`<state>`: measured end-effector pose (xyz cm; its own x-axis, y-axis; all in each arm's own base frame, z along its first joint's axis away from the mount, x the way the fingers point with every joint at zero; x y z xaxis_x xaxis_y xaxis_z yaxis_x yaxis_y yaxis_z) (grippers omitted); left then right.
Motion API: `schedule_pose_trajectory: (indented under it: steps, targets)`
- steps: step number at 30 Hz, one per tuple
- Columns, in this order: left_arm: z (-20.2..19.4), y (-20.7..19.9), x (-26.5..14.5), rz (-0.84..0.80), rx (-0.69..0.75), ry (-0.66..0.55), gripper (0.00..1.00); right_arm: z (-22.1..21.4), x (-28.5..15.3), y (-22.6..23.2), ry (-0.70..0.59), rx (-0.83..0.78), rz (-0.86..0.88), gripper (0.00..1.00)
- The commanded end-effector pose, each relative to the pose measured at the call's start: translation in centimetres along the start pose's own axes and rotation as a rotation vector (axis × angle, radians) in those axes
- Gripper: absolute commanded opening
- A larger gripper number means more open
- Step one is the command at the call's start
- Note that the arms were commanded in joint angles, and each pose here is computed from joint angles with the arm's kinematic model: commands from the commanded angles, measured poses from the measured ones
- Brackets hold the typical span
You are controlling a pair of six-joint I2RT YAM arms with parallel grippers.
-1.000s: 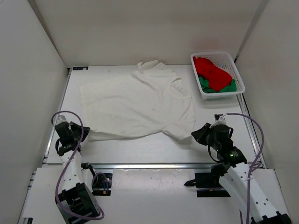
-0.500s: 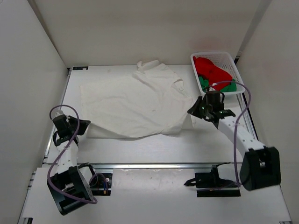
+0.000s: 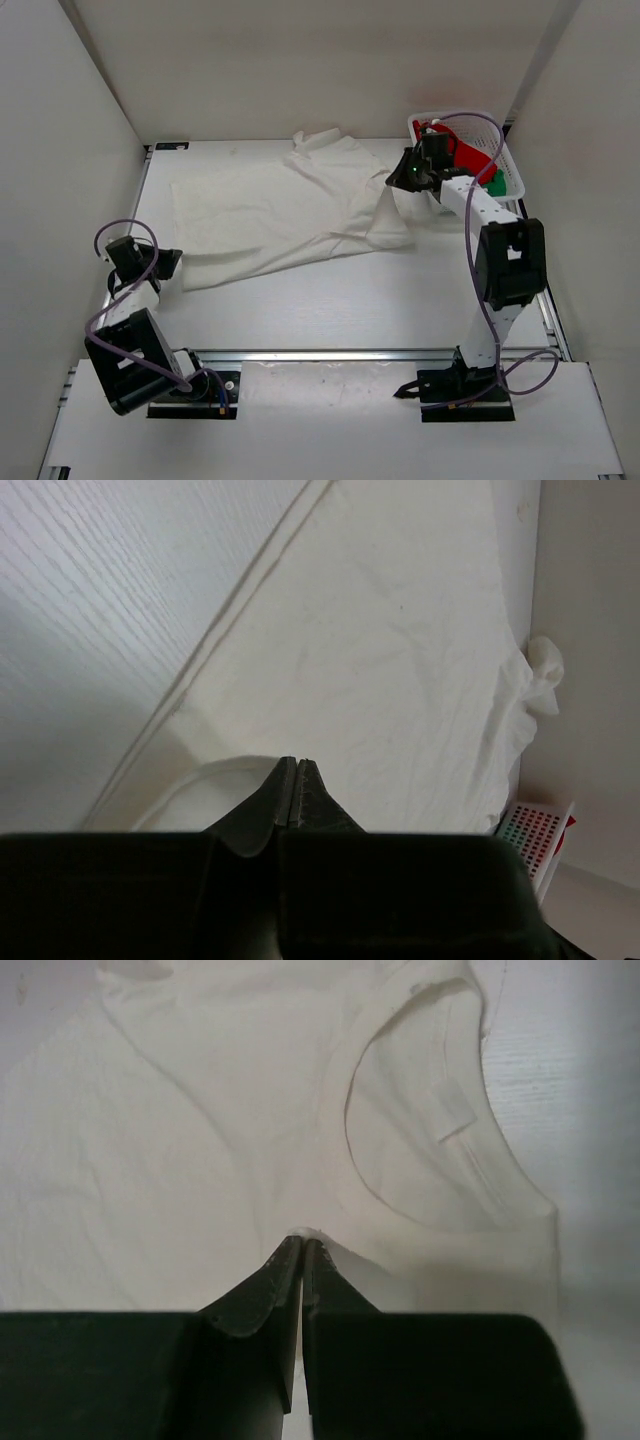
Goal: Fold and stack the t-shirts
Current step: Fold the flattened tshirt in 1/3 of the way
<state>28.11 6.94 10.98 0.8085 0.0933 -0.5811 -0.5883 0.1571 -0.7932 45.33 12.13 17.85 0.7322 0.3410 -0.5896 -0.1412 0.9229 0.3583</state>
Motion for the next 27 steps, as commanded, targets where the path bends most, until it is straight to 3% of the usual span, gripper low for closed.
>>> schedule_pose_trajectory:
  steps: [1,10,14,15,17,18,21,24,26,27]
  targets:
    - [2.2,-2.4,1.0,-0.036,0.012,-0.071,0.0,2.0,1.5,0.3,-0.01,-0.039,0.018,0.0]
    - [3.2,-1.2,4.0,0.058,-0.006,-0.07,0.0,5.6,7.5,0.8,0.036,-0.096,0.003,0.0]
    - [3.1,-1.0,5.0,0.075,-0.009,-0.05,0.01,4.7,10.2,0.2,0.113,-0.091,-0.013,0.0]
    - [3.1,-1.1,5.2,0.064,-0.006,-0.038,0.12,5.3,10.2,0.4,0.102,-0.094,-0.009,0.0]
    - [3.1,-1.8,5.1,0.036,-0.012,-0.003,0.22,6.1,10.3,0.9,0.094,-0.105,-0.013,0.02]
    - [3.4,-2.8,4.8,-0.005,-0.01,-0.014,0.33,5.9,10.5,1.0,0.106,-0.108,-0.011,0.05]
    - [3.2,-4.9,2.6,-0.052,0.055,-0.044,0.49,7.9,8.5,2.1,0.073,-0.142,-0.018,0.19]
    - [1.5,-6.1,0.3,-0.081,0.167,-0.068,0.52,9.2,5.0,2.4,0.065,-0.168,-0.068,0.27]
    - [-0.7,-3.8,-0.9,-0.09,0.157,-0.019,0.5,8.6,2.3,2.5,0.086,-0.201,-0.121,0.28]
    - [-1.3,-1.7,-1.0,-0.062,0.12,-0.006,0.5,9.8,0.3,3.6,0.022,-0.228,-0.129,0.28]
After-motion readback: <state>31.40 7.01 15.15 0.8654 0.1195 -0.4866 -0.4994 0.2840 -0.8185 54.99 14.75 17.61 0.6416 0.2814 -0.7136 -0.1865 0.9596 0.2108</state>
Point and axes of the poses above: each gripper's point midway between its finger pads, its own x axis out along the fingers, its own y axis along the line the jaws close on, z = x × y, the point moved 5 cm from there along -x, back along the fingers, and after that the axes turned 11 degrees about -x, right-handed, at the moved point
